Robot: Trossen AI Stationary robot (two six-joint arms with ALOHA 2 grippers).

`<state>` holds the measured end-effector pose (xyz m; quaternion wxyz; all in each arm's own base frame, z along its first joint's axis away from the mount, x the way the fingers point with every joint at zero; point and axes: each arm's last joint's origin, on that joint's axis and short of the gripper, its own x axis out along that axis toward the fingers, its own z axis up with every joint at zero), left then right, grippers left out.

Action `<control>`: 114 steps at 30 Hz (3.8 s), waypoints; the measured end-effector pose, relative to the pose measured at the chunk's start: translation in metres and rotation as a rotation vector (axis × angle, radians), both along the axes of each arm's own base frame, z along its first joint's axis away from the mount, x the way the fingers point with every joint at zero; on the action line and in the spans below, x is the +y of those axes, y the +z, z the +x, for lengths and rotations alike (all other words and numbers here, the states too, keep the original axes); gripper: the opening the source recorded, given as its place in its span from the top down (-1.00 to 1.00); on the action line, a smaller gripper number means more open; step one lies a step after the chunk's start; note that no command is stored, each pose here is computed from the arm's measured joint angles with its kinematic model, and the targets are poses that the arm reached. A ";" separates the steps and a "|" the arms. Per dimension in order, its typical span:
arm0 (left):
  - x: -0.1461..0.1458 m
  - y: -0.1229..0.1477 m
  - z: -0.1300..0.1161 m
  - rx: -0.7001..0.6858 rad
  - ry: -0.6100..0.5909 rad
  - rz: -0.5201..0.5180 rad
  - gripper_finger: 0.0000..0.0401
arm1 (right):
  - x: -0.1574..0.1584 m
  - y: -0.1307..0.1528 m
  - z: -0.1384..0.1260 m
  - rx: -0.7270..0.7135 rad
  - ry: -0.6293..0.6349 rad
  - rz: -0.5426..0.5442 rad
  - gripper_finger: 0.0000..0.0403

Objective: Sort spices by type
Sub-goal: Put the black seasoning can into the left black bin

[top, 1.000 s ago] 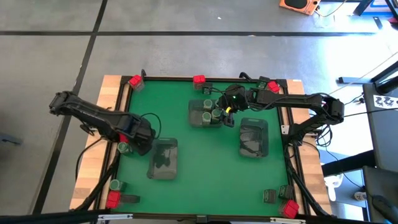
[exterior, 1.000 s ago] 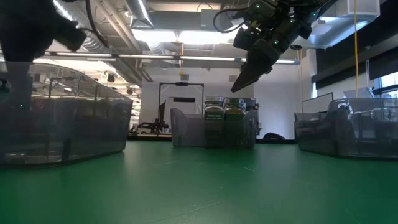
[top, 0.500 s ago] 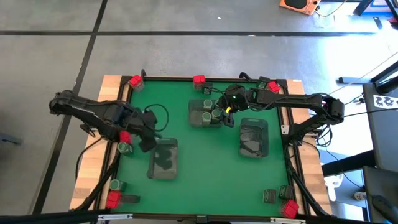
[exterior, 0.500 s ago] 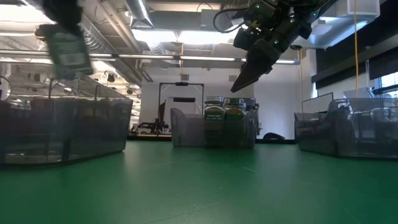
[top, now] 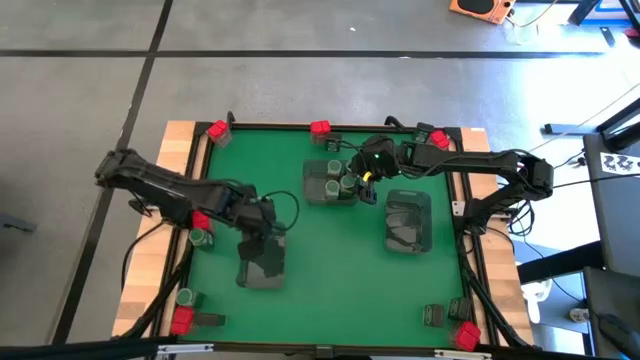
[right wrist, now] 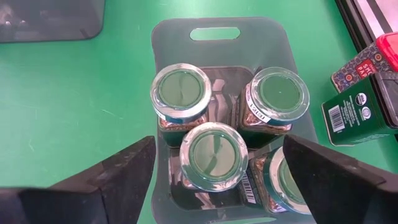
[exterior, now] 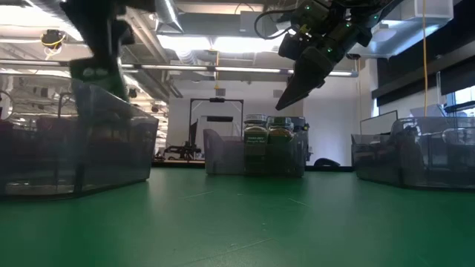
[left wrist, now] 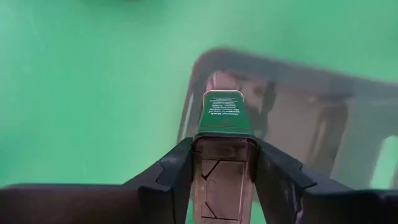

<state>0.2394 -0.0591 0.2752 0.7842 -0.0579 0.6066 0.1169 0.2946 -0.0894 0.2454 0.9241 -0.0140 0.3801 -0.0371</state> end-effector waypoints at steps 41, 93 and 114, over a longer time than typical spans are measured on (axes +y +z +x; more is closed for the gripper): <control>0.003 -0.041 0.019 0.154 -0.044 -0.020 -0.21 | 0.000 0.001 0.000 -0.007 -0.001 -0.002 -0.74; -0.147 -0.002 -0.064 -0.273 0.077 -0.299 -0.09 | -0.001 0.004 0.004 -0.052 -0.001 -0.017 -0.74; -0.196 -0.010 -0.057 -0.221 0.024 -0.319 0.12 | -0.001 0.005 0.004 -0.062 -0.001 -0.021 -0.74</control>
